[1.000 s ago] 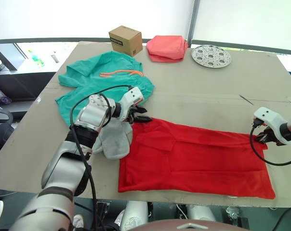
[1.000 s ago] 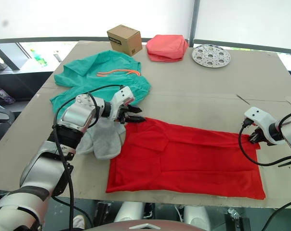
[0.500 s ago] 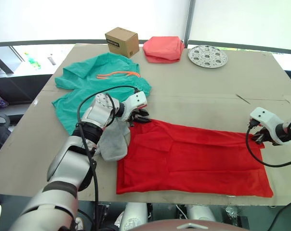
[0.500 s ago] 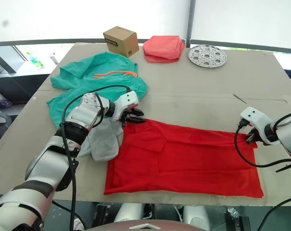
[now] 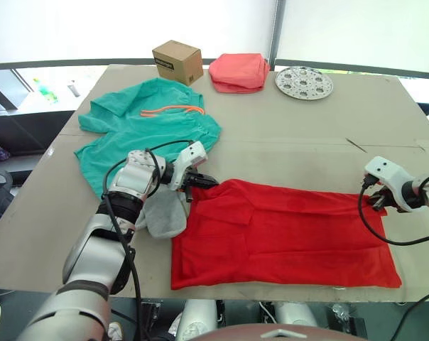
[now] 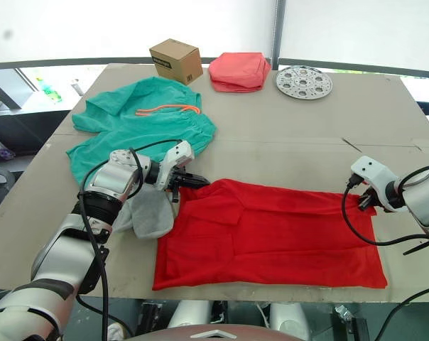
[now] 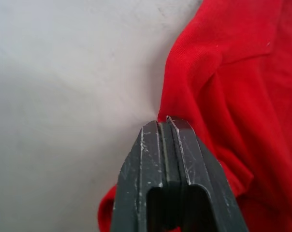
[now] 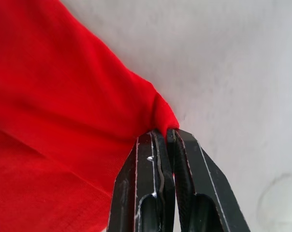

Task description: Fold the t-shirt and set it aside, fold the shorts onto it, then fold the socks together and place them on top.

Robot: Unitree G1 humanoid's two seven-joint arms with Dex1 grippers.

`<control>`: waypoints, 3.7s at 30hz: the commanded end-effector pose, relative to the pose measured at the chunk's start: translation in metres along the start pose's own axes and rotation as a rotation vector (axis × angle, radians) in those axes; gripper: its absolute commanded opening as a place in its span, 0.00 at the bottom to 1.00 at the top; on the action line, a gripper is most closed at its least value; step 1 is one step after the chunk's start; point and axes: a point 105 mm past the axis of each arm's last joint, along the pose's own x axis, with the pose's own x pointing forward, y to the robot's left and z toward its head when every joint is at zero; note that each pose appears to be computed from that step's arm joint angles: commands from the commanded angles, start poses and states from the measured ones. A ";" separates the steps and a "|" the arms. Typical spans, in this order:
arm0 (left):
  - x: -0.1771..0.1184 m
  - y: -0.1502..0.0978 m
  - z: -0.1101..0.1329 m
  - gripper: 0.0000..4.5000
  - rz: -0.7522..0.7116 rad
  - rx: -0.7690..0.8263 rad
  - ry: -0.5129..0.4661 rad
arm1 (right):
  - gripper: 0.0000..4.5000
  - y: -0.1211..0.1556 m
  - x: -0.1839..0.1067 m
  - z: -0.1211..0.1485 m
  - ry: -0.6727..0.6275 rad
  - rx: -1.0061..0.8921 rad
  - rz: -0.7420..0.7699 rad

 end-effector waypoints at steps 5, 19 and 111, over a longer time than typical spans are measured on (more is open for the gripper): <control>-0.007 0.001 0.009 0.61 0.041 0.021 0.002 | 0.00 -0.001 -0.004 0.014 -0.052 -0.016 -0.016; 0.005 -0.002 -0.023 0.01 0.107 0.278 0.159 | 0.00 0.001 -0.005 0.012 -0.052 -0.019 -0.021; -0.001 -0.092 -0.050 0.84 -0.009 -0.192 0.020 | 0.82 -0.012 0.044 0.069 -0.548 0.824 -0.337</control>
